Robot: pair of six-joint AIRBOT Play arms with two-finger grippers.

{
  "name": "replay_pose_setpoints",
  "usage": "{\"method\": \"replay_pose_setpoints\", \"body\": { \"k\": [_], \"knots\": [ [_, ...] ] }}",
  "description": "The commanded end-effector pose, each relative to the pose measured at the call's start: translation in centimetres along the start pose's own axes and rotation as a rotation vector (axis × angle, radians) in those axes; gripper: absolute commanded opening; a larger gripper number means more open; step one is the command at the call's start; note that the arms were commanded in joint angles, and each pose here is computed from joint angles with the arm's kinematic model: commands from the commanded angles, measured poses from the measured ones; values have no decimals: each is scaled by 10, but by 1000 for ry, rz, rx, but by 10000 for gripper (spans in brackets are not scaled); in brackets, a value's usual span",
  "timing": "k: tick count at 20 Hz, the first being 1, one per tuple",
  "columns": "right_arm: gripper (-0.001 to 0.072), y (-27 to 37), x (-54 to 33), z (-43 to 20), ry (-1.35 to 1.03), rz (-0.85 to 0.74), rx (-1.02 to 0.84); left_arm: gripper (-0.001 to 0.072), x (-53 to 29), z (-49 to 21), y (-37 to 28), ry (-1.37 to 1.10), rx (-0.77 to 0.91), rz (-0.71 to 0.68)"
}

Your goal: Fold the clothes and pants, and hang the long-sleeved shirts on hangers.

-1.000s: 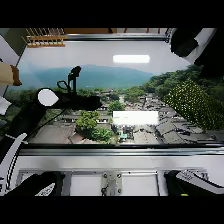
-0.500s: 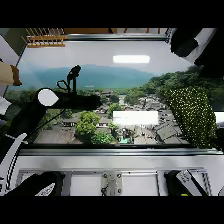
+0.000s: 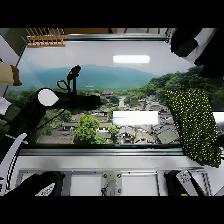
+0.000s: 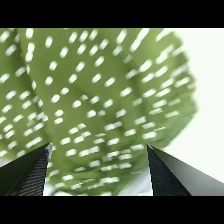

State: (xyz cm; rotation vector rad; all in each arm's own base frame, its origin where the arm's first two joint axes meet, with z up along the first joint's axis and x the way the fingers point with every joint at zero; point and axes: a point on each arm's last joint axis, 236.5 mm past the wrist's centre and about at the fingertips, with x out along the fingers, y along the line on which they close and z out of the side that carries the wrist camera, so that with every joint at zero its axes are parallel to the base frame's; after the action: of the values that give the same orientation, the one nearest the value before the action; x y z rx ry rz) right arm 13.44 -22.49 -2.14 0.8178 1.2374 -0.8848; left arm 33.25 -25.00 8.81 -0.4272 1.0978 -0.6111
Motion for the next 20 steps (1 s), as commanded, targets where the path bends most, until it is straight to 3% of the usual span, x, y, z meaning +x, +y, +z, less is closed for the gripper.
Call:
{"method": "replay_pose_setpoints", "body": {
  "k": [1, 4, 8, 14, 20],
  "knots": [
    [647, -9, -58, 59, -215, -55, -35, 4, 0, -1, 0, 2, 3, 0],
    [647, 93, -119, 91, -455, 274, -136, 4, 0, 0, 0, 1, 6, 0],
    [647, 244, -152, 15, -399, 637, -483, 3, 0, 0, 0, 2, 13, 0],
    [647, 339, -159, -146, -208, 801, -979, 4, 0, 0, 0, -1, 12, 0],
    [645, 351, -160, -205, -131, 843, -1128, 3, 0, 0, -1, 0, 10, -4]
  ]
}}
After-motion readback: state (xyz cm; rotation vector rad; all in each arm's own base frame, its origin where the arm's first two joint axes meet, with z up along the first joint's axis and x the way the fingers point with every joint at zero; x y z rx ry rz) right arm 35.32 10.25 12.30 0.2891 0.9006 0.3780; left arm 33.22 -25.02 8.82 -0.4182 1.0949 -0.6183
